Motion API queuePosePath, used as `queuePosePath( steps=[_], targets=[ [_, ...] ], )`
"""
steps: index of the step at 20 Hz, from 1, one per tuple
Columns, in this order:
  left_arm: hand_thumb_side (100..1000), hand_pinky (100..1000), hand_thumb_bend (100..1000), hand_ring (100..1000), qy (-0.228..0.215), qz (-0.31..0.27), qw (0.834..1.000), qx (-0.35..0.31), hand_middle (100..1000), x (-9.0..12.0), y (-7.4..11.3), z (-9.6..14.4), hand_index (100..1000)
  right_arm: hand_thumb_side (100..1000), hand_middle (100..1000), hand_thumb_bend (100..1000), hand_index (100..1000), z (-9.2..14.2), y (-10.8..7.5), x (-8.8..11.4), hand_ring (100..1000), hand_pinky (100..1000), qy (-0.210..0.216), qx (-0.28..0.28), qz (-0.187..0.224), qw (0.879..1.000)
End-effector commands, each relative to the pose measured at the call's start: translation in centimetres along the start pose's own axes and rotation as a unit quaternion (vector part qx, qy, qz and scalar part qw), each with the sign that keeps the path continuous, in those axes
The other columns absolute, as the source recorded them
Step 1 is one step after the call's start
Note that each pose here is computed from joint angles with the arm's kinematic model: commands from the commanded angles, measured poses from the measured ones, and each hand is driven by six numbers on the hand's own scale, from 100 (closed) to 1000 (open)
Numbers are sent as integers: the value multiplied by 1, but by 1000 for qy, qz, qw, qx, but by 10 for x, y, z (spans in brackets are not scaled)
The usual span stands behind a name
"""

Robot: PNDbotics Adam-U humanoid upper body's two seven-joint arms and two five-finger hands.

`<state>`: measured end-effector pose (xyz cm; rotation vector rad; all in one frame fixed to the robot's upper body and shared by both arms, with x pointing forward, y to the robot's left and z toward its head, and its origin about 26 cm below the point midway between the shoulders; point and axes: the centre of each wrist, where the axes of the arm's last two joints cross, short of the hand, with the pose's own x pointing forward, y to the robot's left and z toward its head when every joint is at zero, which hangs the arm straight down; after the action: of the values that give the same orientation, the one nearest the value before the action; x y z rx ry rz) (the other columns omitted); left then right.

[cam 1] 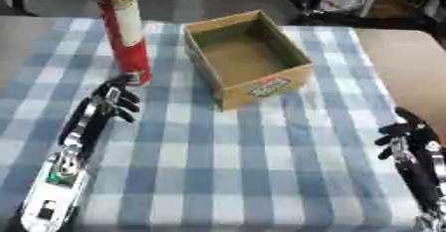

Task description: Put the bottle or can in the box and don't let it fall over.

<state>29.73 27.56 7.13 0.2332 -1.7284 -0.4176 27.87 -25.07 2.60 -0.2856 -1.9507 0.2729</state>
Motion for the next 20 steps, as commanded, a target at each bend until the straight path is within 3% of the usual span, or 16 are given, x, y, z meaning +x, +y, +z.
queuePosePath(
  steps=[1, 6, 10, 15, 18, 20],
  targets=[
    [1000, 506, 131, 571, -14, -4, 1000, 3, 550, 7, 4, -2, 896, 726, 568, 100, 880, -3, -4, 3, 532, 381, -9, -2, 7, 1000],
    [1000, 508, 126, 575, -28, -26, 999, 9, 555, 13, 15, -3, 895, 724, 568, 100, 880, -3, -4, 2, 532, 381, -8, -2, 8, 1000],
    [1000, 519, 119, 583, -83, -95, 992, 18, 565, 41, 50, -9, 891, 721, 567, 100, 880, -3, -6, 1, 532, 380, -7, -2, 11, 1000],
    [969, 580, 200, 624, -181, -253, 950, 24, 610, 111, 112, -24, 885, 716, 567, 100, 880, -3, -6, 1, 532, 381, -7, 4, 14, 1000],
    [937, 637, 286, 673, -193, -346, 918, 7, 662, 143, 140, -40, 898, 716, 567, 100, 880, -2, -6, 0, 532, 381, -6, 10, 15, 1000],
    [927, 658, 314, 688, -183, -393, 901, -3, 679, 153, 154, -53, 898, 715, 567, 100, 880, -2, -6, 0, 532, 381, -6, 14, 15, 1000]
  ],
)
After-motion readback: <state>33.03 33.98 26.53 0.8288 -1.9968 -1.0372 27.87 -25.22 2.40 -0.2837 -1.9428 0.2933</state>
